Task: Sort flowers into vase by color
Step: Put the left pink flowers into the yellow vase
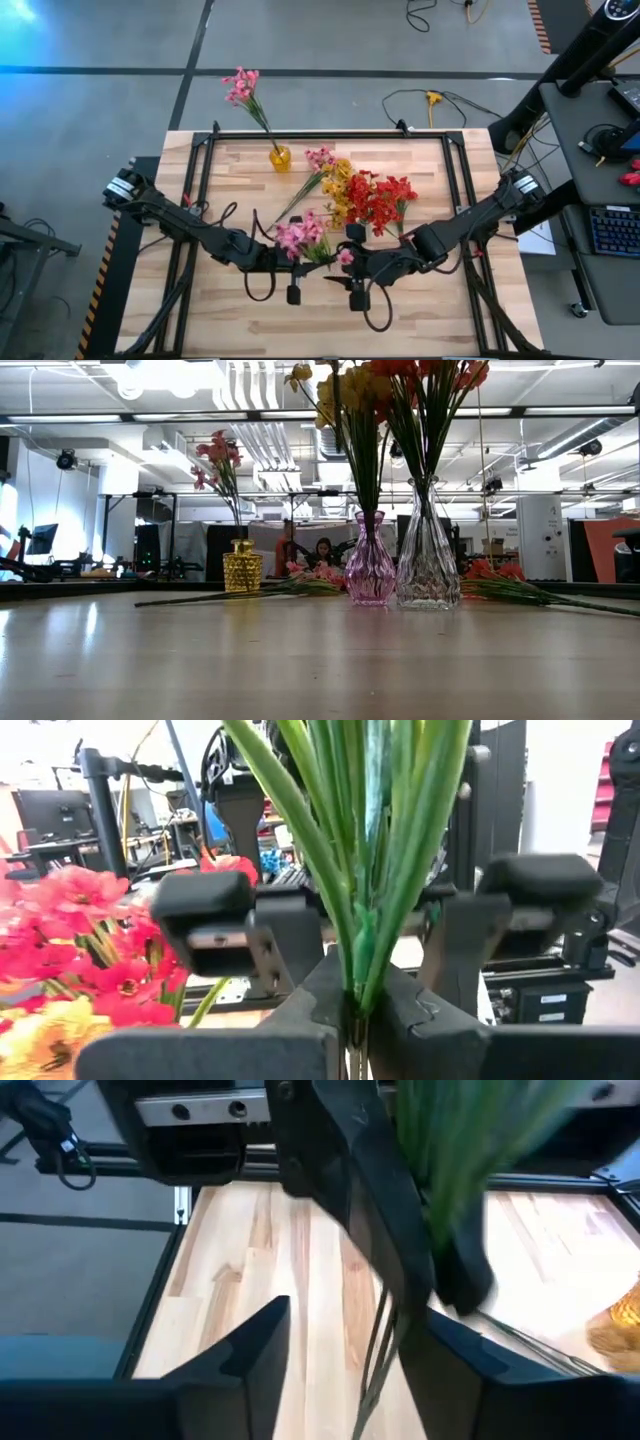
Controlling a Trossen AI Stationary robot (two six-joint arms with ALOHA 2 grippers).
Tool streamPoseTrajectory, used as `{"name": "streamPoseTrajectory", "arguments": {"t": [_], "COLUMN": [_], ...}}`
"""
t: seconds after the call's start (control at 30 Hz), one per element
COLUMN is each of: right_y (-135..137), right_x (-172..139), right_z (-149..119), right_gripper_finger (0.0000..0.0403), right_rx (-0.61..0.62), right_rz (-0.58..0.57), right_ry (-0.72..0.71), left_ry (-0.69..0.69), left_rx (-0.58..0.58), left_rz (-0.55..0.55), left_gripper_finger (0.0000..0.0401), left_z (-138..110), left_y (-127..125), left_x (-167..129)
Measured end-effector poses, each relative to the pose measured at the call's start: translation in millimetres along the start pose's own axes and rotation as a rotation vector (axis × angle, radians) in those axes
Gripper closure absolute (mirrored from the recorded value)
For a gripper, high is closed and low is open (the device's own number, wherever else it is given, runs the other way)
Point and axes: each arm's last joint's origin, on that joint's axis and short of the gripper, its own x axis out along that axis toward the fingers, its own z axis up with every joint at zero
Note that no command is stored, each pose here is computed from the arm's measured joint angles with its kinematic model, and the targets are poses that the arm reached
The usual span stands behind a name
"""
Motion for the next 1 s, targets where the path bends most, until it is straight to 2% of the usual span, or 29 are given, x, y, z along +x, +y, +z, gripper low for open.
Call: {"name": "streamPoseTrajectory", "arguments": {"t": [0.23, 0.5, 0.57, 0.77, 1.0], "right_y": [-6.2, -10.6, -11.6, -15.9, -22.1], "right_x": [-21.0, -45.9, -53.6, -68.7, -72.5], "right_z": [6.2, 12.0, 14.3, 19.6, 21.2], "right_gripper_finger": [0.0197, 0.0197, 0.0197, 0.0197, 0.0197], "right_rx": [0.033, 0.038, 0.039, 0.011, -0.042], "right_rz": [0.006, 0.02, 0.027, 0.036, 0.015], "right_ry": [0.003, -0.003, -0.013, -0.041, -0.043], "left_ry": [0.042, 0.067, 0.071, 0.136, 0.159], "left_rx": [0.014, 0.03, 0.036, 0.125, 0.192], "left_rz": [0.002, 0.038, 0.09, 0.339, 0.461], "left_gripper_finger": [0.04, 0.04, 0.04, 0.04, 0.0401], "left_z": [18.2, 49.0, 57.0, 68.5, 74.9], "left_y": [9.2, 26.7, 33.6, 56.4, 87.3], "left_x": [-16.7, -49.4, -58.8, -81.8, -89.8]}}
